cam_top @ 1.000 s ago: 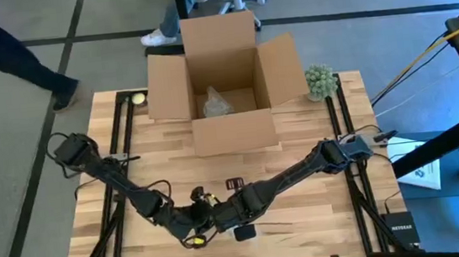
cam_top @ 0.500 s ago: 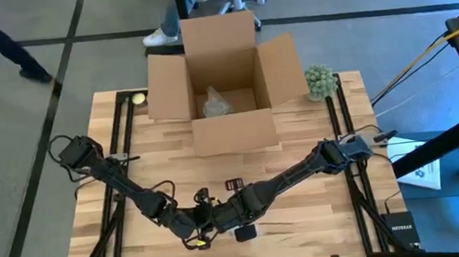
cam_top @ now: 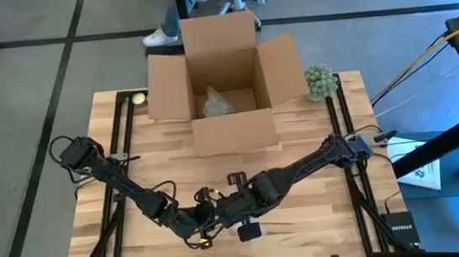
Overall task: Wrap mug
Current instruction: Wrap the white mug with bubble wrap
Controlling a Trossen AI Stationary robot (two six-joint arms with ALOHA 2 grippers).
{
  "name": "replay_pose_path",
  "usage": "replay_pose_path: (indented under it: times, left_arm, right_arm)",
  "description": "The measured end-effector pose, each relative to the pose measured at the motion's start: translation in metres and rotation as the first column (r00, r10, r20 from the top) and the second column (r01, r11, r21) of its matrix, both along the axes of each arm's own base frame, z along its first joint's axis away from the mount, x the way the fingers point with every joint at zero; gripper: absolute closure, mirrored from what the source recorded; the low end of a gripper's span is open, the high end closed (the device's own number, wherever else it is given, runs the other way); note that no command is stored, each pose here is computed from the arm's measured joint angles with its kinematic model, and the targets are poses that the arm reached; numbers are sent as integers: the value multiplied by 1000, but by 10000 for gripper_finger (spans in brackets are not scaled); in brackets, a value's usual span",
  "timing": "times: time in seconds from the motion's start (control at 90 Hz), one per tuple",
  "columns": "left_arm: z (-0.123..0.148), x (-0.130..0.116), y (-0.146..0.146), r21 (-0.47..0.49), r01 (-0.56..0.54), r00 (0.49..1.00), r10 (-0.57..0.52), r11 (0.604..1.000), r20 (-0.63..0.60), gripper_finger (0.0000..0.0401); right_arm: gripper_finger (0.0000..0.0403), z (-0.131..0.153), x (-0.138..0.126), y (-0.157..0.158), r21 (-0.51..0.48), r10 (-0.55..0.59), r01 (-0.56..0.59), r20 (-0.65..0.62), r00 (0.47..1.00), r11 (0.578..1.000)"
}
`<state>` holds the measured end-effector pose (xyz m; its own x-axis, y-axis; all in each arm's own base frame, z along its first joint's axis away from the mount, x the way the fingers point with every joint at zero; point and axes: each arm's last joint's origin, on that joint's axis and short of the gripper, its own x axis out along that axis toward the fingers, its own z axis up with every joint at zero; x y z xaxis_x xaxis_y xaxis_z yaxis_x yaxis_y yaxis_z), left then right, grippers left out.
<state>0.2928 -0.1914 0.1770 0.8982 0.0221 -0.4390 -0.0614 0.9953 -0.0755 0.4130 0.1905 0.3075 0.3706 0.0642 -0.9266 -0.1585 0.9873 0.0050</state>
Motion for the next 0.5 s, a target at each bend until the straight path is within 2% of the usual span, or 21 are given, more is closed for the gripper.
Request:
replay_pose_path:
  times: [0.233,0.378,0.5]
  left_arm:
    - [0,0,0,-5,-3,1000,3,1000,-1,352]
    - [0,-1,-1,-5,0,1000,0,1000,-1,352]
    - [0,-3,-3,1,8,1000,-8,1000,0,352]
  right_arm:
    - [402,-10,-1,16,26,49,-49,-13,999,998]
    - [402,-49,5,7,-121,-14,7,-53,998,993]
    - [402,-87,8,-2,-137,-57,43,-95,994,990]
